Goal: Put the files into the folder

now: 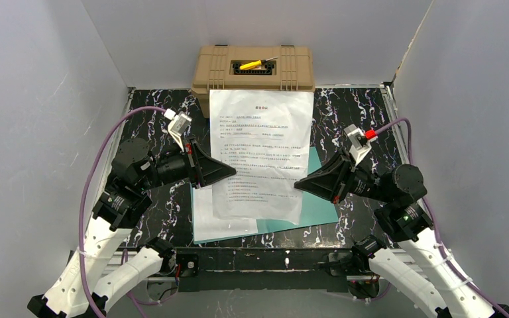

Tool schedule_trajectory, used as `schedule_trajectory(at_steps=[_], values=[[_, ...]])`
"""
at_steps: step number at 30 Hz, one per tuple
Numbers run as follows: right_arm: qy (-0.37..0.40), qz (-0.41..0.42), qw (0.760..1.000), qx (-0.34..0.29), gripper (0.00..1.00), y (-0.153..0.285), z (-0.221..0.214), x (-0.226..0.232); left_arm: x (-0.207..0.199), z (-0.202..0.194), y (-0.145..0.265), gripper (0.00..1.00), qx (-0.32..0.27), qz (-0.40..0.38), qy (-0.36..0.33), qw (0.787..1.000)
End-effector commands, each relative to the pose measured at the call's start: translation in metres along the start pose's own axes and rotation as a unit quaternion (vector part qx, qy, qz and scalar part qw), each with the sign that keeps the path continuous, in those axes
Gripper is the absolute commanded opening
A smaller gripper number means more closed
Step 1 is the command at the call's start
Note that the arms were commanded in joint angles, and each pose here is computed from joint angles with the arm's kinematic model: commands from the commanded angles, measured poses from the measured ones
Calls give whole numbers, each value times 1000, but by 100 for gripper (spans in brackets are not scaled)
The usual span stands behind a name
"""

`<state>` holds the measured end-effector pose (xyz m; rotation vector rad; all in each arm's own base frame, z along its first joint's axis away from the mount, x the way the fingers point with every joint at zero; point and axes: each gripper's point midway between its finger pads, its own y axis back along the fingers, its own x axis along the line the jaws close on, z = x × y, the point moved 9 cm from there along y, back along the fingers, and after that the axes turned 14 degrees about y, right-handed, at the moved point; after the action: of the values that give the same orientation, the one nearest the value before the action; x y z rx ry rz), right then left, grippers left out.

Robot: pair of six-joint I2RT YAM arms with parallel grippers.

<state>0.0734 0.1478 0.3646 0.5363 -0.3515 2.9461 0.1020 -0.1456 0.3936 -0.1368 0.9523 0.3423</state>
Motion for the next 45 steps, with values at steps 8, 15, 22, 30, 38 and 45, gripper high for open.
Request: schedule_trajectory(at_steps=[8, 15, 22, 30, 38, 45], values=[[40, 25, 998, -31, 42, -1, 31, 21, -16, 5, 6, 0, -10, -30, -15, 999], [26, 30, 999, -37, 52, -15, 42, 13, -15, 5, 3, 0, -4, -37, -11, 999], [18, 19, 999, -38, 52, -27, 50, 2, -14, 4, 3, 0, -4, -41, -13, 999], [12, 17, 999, -49, 44, -33, 51, -5, -9, 2, 1, 0, -4, -42, -9, 999], [4, 24, 998, -61, 35, -42, 54, -12, -1, 1, -4, 0, -6, -40, 3, 999], [-1, 16, 998, -64, 27, -47, 52, -20, 7, 0, -9, 0, -12, -42, 17, 999]])
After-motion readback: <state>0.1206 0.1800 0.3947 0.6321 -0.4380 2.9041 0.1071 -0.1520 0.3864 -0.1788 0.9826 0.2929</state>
